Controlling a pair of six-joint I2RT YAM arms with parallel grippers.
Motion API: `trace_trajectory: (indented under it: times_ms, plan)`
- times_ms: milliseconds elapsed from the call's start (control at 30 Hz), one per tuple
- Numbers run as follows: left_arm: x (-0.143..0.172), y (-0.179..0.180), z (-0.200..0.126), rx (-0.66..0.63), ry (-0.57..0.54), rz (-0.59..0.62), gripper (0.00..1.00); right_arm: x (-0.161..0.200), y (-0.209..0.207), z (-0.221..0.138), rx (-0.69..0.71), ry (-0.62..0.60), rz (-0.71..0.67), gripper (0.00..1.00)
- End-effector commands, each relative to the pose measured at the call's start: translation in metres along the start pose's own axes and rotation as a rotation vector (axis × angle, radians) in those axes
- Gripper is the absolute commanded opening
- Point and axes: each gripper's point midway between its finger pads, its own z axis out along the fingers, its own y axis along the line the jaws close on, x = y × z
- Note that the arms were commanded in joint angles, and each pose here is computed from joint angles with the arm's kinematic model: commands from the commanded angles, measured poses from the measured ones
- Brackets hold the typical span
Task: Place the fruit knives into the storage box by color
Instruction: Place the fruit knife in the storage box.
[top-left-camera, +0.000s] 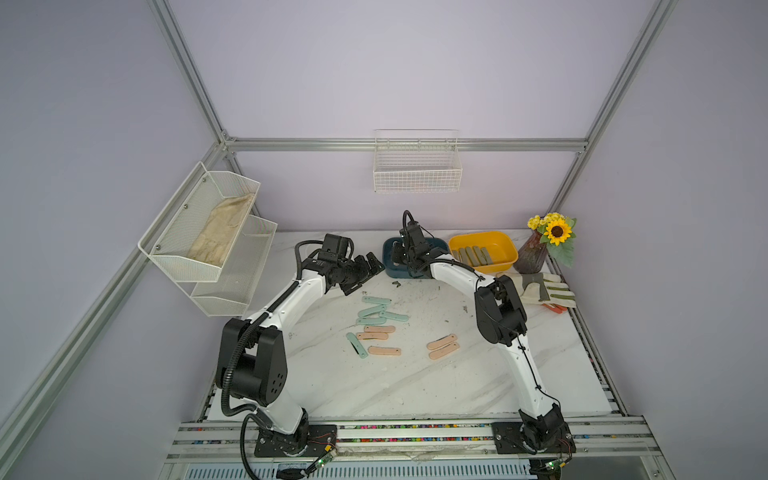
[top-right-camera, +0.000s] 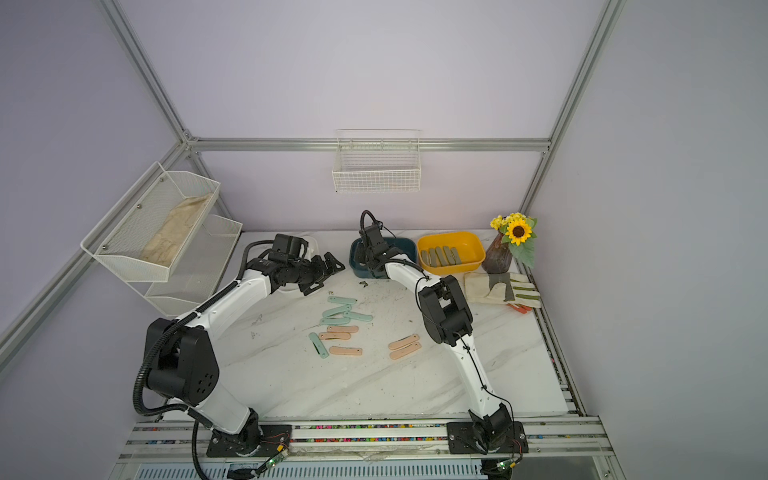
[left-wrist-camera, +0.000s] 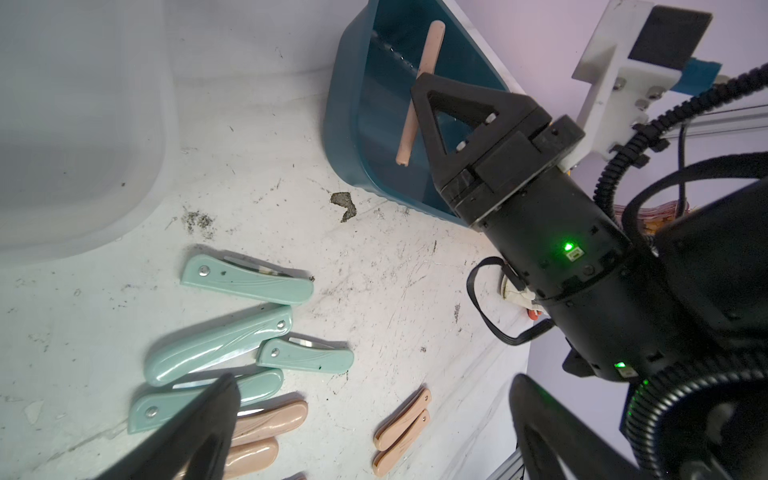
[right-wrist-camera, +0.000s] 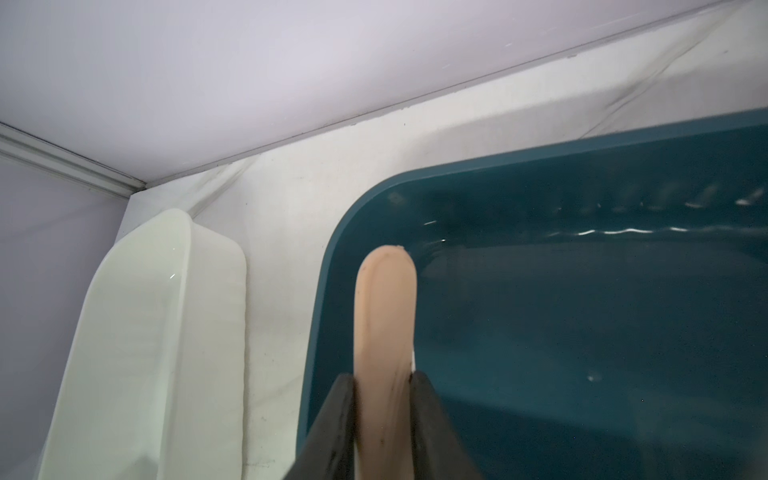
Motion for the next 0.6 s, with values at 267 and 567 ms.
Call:
trace_trajectory:
  times_ms: [267,567]
  plan:
    - [-0.023,-0.029,-0.011,0.079,-0.05,0.049,1.0,0.009,-0.004,0.037,-0.044,0.016,0.079,0.27]
    - [-0.023,-0.027,-0.009,0.077,-0.047,0.043,1.0,0.02,-0.006,0.046,-0.056,0.05,0.093,0.39]
